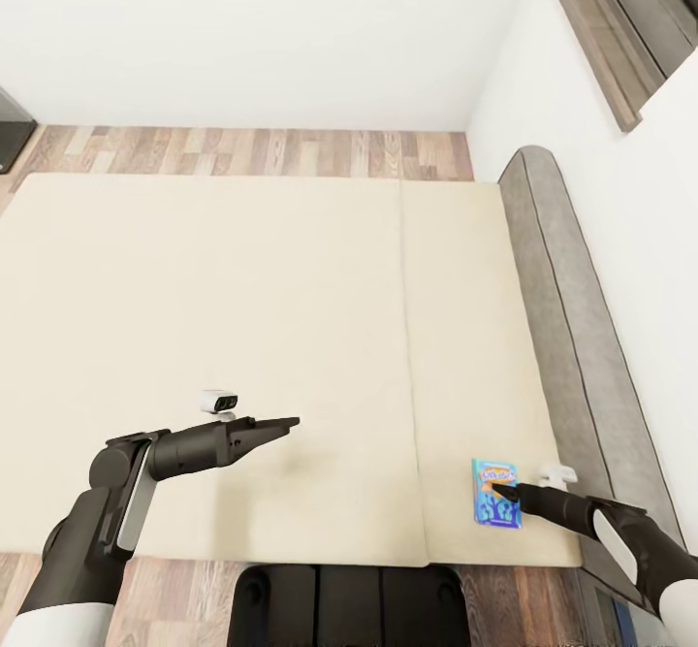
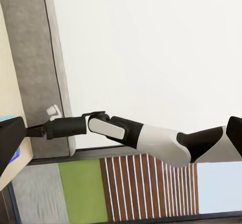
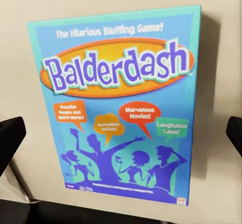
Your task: Put all the toys in the child's room - the three board games (two on the bed and one on the table), the two jigsaw puzzles on the table, and the tennis ball on the table - inside the toy box on the table in the child's room.
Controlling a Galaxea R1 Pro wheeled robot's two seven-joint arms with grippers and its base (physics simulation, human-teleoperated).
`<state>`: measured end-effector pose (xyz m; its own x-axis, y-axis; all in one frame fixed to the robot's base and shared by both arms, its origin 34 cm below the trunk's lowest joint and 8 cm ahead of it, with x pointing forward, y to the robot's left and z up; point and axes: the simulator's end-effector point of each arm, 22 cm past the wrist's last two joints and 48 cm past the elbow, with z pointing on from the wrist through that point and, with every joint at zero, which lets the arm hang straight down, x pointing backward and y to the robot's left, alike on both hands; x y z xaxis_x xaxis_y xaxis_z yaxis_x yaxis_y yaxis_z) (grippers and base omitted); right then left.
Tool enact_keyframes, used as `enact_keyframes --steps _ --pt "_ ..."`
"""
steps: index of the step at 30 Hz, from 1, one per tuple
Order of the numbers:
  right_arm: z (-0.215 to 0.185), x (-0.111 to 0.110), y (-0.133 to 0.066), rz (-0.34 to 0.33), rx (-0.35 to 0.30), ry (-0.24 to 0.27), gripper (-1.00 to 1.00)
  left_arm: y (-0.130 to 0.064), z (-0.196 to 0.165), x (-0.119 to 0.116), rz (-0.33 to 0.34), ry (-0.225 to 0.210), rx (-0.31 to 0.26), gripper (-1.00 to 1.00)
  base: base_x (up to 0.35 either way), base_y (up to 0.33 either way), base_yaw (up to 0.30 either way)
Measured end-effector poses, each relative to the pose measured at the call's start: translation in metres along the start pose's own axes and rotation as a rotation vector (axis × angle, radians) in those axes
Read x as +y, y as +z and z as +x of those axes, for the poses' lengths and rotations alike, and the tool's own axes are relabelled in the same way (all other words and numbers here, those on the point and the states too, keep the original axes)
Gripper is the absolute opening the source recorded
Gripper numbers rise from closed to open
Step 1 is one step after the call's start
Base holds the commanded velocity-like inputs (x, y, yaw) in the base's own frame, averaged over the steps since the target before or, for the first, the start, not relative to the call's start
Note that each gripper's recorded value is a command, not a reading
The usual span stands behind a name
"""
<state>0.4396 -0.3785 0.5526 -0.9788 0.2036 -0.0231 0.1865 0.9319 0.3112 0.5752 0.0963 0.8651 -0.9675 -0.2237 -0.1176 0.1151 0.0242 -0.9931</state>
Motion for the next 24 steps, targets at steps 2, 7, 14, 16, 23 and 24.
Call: enact_keyframes --steps 2,7,14,16,23,24 --pt "0.000 -0.001 0.000 0.000 -0.001 -0.001 1.00 0.000 0.001 0.001 -0.001 -0.003 0.000 1.00 0.000 0.000 0.000" --pt "0.000 -0.002 0.002 -0.003 -0.008 -0.005 1.00 0.000 0.002 0.005 -0.003 -0.011 0.000 1.00 0.000 0.000 0.000" --pt "0.005 -0.004 0.005 -0.003 -0.002 -0.003 1.00 -0.001 0.004 0.010 -0.005 -0.023 0.001 1.00 0.000 0.000 0.000" --pt "0.007 -0.005 0.006 -0.003 0.001 -0.001 1.00 -0.001 0.005 0.012 -0.006 -0.026 0.001 1.00 0.000 0.000 0.000" --pt "0.011 -0.007 0.009 -0.001 0.010 0.002 1.00 -0.001 0.007 0.017 -0.010 -0.037 0.001 1.00 0.000 0.000 0.000" --pt "0.012 -0.007 0.009 -0.001 0.012 0.002 1.00 -0.001 0.008 0.018 -0.010 -0.039 0.001 1.00 0.000 0.000 0.000"
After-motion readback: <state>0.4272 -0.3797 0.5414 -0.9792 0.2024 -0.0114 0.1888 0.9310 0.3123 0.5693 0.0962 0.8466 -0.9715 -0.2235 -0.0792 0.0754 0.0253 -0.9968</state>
